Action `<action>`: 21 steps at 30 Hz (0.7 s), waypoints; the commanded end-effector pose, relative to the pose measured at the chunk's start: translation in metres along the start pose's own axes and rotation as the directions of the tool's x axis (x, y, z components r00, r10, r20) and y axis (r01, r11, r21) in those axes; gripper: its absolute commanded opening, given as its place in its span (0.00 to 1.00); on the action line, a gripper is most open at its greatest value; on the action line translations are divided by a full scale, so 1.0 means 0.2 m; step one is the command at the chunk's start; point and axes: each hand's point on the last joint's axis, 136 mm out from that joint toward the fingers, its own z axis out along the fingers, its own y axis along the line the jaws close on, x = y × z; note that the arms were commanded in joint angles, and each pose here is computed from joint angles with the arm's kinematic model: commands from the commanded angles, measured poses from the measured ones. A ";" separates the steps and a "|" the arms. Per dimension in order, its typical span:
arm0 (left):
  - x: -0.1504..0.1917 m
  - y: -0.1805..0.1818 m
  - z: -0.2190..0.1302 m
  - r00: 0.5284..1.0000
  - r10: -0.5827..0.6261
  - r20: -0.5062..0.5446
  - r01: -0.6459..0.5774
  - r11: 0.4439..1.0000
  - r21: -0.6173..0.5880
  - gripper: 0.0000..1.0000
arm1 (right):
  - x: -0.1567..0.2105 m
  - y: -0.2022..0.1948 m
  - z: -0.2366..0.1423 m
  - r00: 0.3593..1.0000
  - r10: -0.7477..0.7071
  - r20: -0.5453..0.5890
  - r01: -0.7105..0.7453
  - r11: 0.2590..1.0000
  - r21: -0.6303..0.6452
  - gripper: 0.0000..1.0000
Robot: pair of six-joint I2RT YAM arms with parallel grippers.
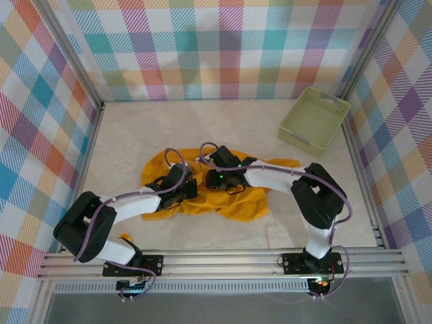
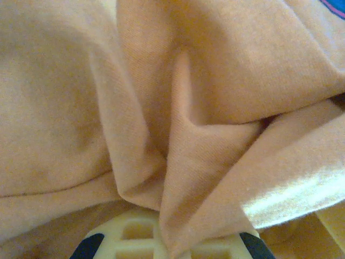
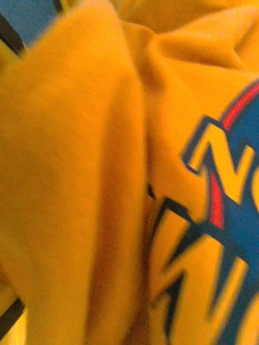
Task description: Fold the inside-out t-shirt
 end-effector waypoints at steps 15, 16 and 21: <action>0.02 -0.06 -0.04 1.000 0.015 0.022 -0.017 0.998 0.053 0.00 | -0.11 -0.06 0.10 0.999 0.028 0.046 -0.033 0.992 0.122 0.29; 0.02 -0.06 -0.04 1.000 0.015 0.022 -0.016 0.999 0.049 0.00 | -0.10 -0.06 0.09 0.999 0.020 0.045 -0.025 0.992 0.124 0.25; 0.01 -0.06 -0.03 1.000 0.012 0.021 -0.013 0.999 0.047 0.00 | -0.09 -0.03 0.10 0.999 0.001 0.034 -0.005 0.993 0.116 0.17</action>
